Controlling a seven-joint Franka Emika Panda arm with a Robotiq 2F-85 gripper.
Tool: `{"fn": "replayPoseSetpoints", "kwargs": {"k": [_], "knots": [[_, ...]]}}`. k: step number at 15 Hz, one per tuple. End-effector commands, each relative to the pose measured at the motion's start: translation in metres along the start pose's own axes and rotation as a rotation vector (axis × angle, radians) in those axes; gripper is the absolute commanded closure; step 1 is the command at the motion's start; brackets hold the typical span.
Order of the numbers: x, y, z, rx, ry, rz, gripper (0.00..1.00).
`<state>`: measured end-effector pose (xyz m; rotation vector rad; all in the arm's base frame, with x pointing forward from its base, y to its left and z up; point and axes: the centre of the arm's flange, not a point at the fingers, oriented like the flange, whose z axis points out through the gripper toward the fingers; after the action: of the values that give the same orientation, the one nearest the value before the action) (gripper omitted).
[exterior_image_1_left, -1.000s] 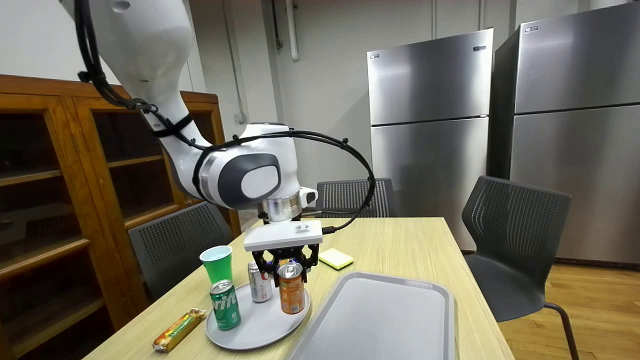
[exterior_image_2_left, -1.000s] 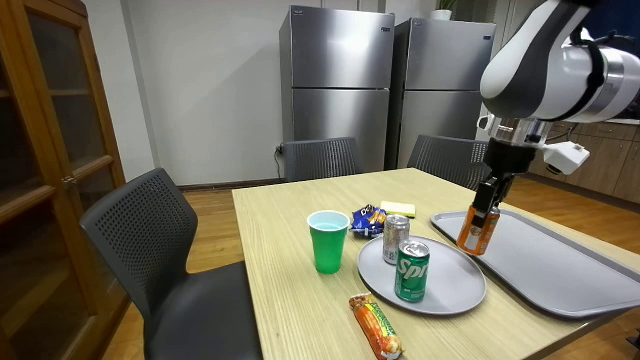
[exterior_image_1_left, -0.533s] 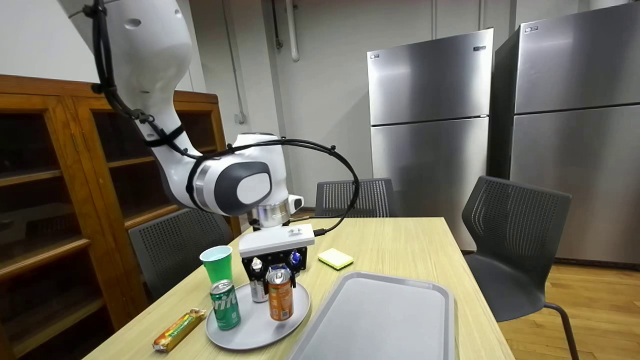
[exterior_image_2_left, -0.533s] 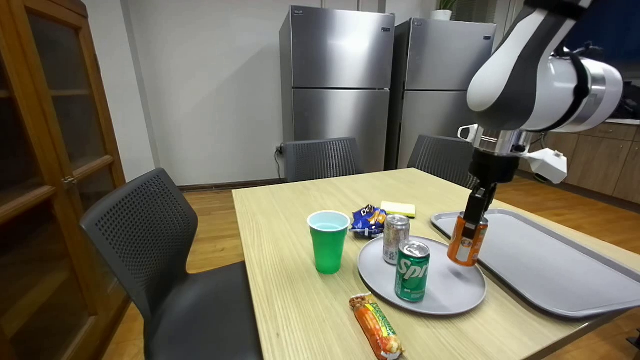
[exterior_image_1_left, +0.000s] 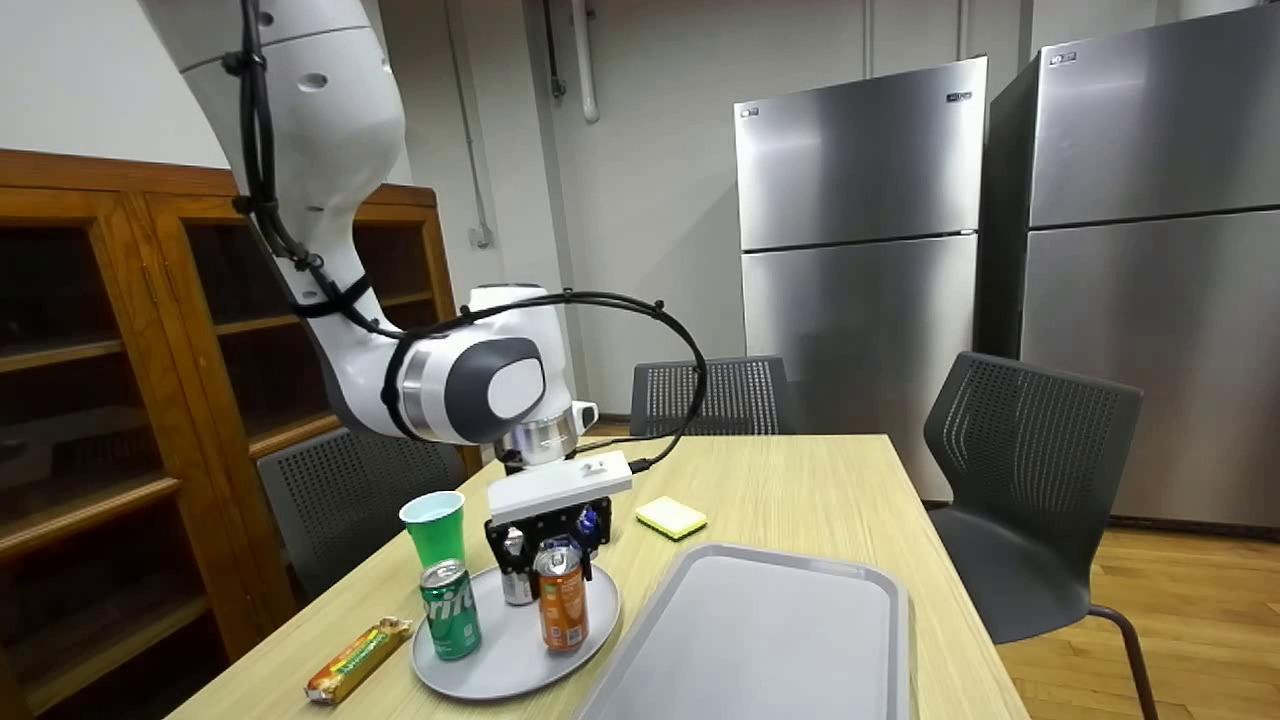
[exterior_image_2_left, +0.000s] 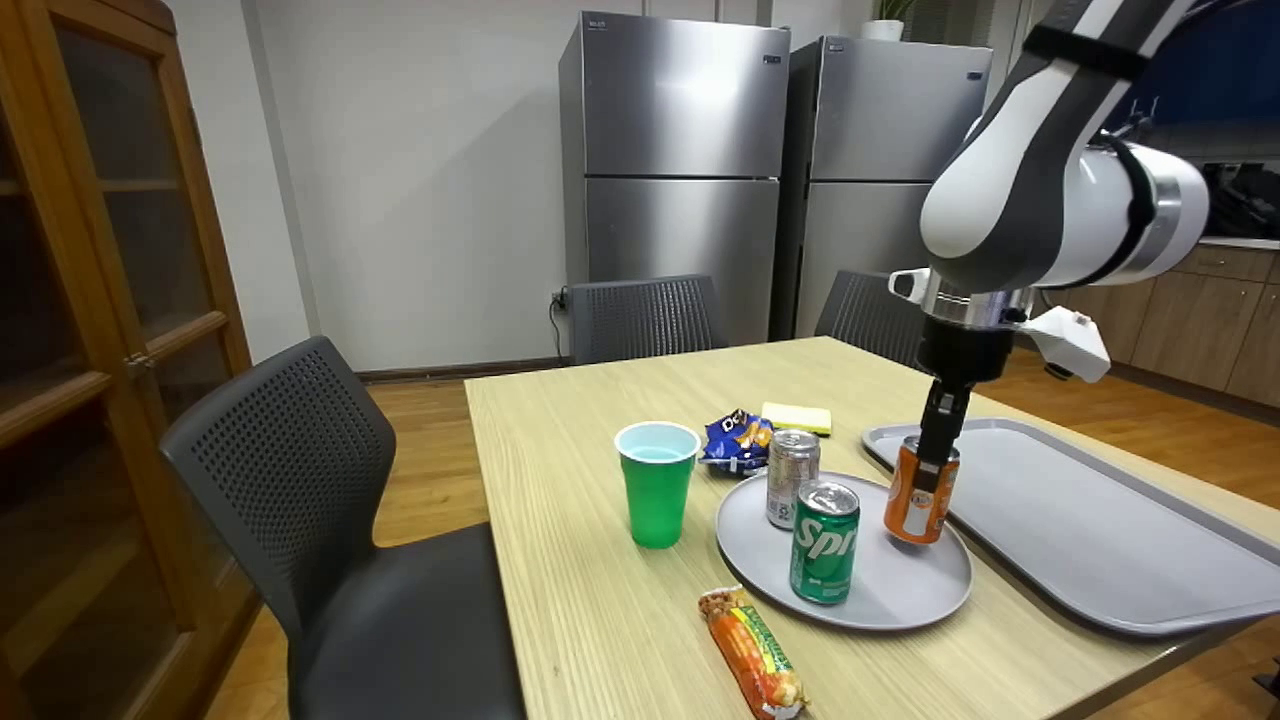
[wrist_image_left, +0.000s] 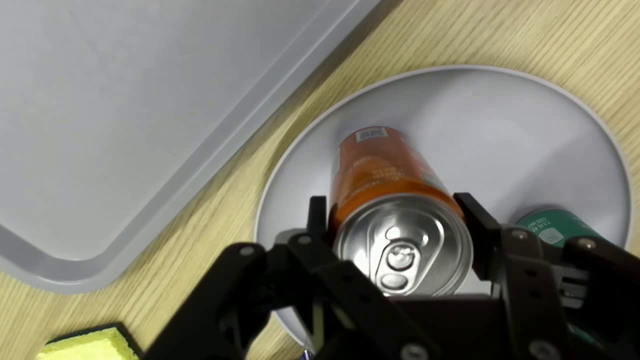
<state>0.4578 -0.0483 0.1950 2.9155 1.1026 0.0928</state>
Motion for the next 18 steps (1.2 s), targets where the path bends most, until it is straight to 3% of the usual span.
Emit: {"fn": "replayPoseSetpoints", "kwargs": {"k": [1,8,9,12,18], "knots": [[0.013,0.002,0.002,-0.019,0.01,-0.019,0.61],[0.018,0.0,0.006,-0.02,0.009,-0.026,0.61],[0.018,0.0,0.007,-0.022,0.009,-0.024,0.11],[0.017,0.0,0.003,-0.02,0.014,-0.029,0.01],[0.013,-0.003,-0.008,-0.007,0.026,-0.037,0.0]]}}
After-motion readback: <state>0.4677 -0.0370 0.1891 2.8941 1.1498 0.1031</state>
